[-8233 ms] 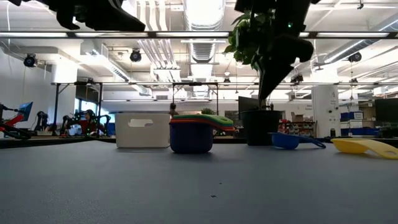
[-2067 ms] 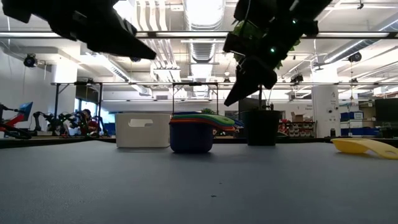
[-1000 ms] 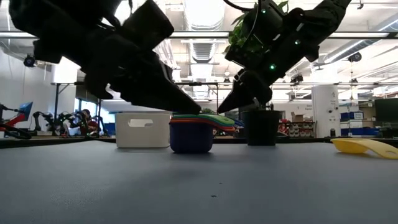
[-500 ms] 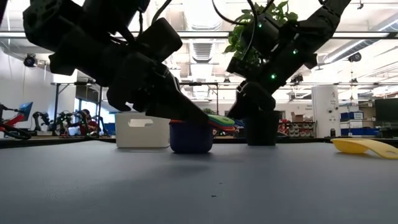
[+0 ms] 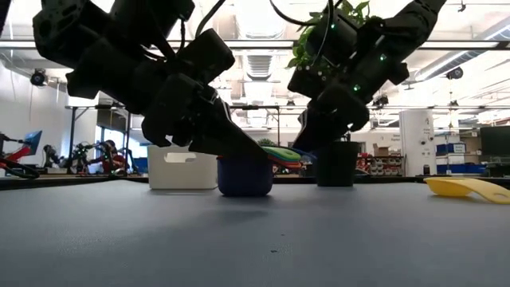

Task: Nest measuring cups in basket
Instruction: Stack the blue measuring cup on top of the green measuring cup

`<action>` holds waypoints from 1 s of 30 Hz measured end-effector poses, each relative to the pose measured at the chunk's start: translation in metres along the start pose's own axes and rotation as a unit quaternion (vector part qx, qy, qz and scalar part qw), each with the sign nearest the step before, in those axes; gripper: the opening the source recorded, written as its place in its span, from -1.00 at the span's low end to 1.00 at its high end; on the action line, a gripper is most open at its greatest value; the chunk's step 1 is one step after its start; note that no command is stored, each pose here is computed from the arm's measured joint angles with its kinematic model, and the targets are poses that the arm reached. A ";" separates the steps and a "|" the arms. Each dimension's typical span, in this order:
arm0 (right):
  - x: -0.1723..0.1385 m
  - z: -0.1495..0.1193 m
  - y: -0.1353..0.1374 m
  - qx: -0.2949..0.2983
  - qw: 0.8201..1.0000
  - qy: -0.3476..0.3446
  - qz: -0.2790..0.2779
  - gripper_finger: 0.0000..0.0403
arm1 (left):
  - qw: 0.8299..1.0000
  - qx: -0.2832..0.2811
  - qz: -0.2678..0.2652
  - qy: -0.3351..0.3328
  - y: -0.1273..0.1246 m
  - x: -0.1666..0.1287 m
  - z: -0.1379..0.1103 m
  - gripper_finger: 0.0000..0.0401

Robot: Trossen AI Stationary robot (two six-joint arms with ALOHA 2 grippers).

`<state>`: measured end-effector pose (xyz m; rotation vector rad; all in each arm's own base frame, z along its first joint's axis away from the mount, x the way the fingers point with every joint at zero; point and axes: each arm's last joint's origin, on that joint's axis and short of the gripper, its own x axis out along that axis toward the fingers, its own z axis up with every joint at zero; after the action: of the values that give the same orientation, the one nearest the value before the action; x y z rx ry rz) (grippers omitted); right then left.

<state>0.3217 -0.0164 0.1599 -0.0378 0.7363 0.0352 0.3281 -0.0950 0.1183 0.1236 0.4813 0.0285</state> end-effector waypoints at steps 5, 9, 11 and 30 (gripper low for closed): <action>-0.001 0.006 0.016 -0.007 1.000 0.011 0.015 -0.96 | 1.000 0.000 0.001 0.001 0.001 0.000 0.000 -1.00; -0.002 0.009 0.022 -0.014 0.999 0.030 -0.008 -0.96 | 1.000 -0.001 0.003 0.001 0.002 0.000 0.000 -1.00; -0.003 0.012 0.021 -0.016 0.998 0.041 -0.033 -0.96 | 1.000 -0.001 0.004 0.001 0.002 0.001 0.000 -1.00; -0.002 0.020 0.051 -0.004 0.999 0.033 -0.007 -0.96 | 1.000 -0.002 0.019 0.003 0.013 0.004 0.000 -1.00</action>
<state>0.3313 0.0358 0.1753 -0.0519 0.8023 0.0230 0.3311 -0.0823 0.1179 0.1278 0.4854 0.0672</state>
